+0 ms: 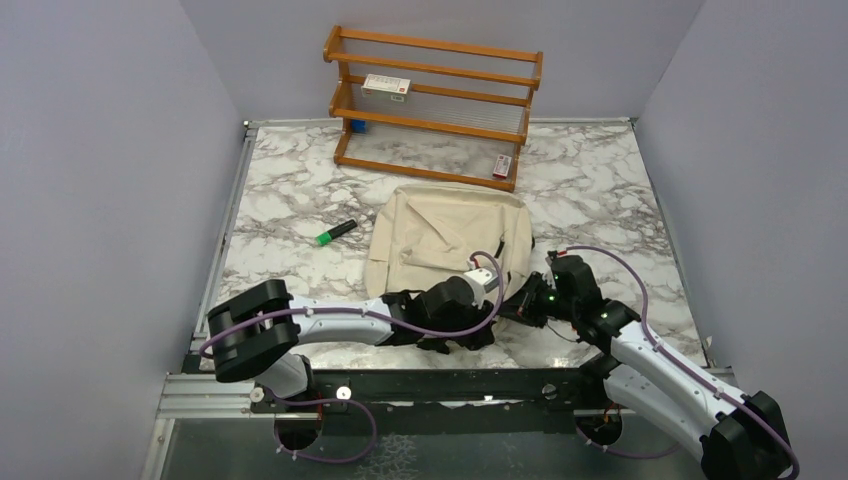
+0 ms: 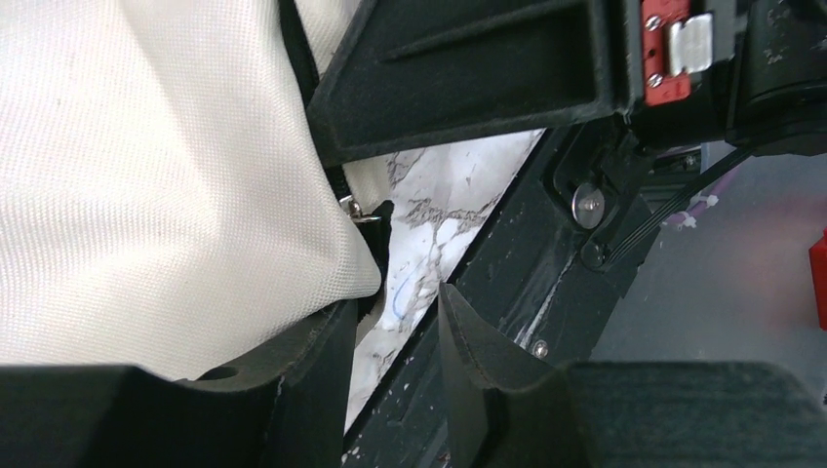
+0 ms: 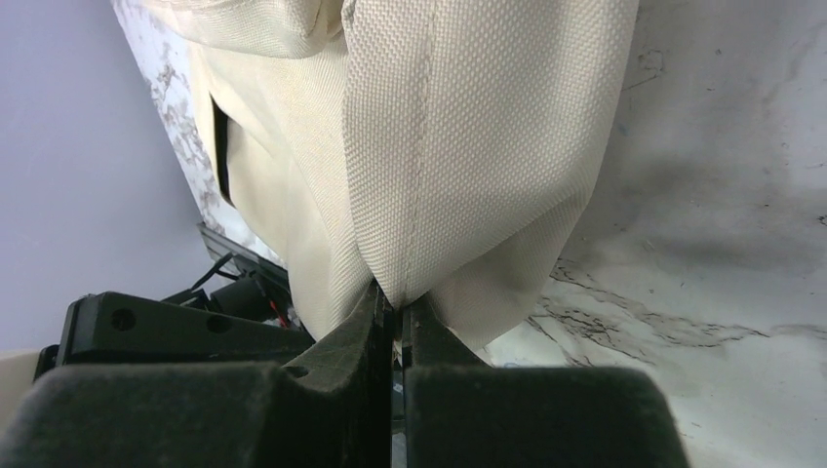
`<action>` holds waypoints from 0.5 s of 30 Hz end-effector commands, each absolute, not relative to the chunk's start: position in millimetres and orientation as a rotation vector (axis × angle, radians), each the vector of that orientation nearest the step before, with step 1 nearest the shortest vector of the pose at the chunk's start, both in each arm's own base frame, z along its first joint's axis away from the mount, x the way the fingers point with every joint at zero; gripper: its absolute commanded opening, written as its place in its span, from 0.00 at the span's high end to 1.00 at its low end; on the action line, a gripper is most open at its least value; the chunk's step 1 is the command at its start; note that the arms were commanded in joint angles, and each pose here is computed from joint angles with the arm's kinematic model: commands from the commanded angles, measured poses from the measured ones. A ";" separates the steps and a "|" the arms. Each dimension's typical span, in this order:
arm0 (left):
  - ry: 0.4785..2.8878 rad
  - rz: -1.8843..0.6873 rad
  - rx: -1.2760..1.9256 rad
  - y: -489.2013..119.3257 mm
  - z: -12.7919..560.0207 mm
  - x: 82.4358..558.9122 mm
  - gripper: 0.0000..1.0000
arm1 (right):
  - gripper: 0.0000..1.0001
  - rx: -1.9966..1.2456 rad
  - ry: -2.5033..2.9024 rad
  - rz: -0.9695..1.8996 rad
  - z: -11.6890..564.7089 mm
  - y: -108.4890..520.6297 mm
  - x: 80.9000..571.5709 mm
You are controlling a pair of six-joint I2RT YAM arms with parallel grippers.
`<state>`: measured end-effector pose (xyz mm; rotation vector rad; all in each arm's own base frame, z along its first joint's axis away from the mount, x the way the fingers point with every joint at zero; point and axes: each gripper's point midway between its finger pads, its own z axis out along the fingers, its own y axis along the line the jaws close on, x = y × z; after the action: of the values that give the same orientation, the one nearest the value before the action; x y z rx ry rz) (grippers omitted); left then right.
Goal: Pack the student bag
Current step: Zip the student bag at the center of the board.
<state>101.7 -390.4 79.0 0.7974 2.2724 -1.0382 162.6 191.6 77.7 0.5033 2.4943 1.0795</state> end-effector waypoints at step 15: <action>2.150 -1.036 0.758 -415.0 110.6 123.5 1.00 | 0.93 0.517 2.480 1.059 74.4 187.6 164.9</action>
<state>110.4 -399.8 81.1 0.8020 2.2503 -1.0087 164.1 190.2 77.7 0.5104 2.4879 1.0735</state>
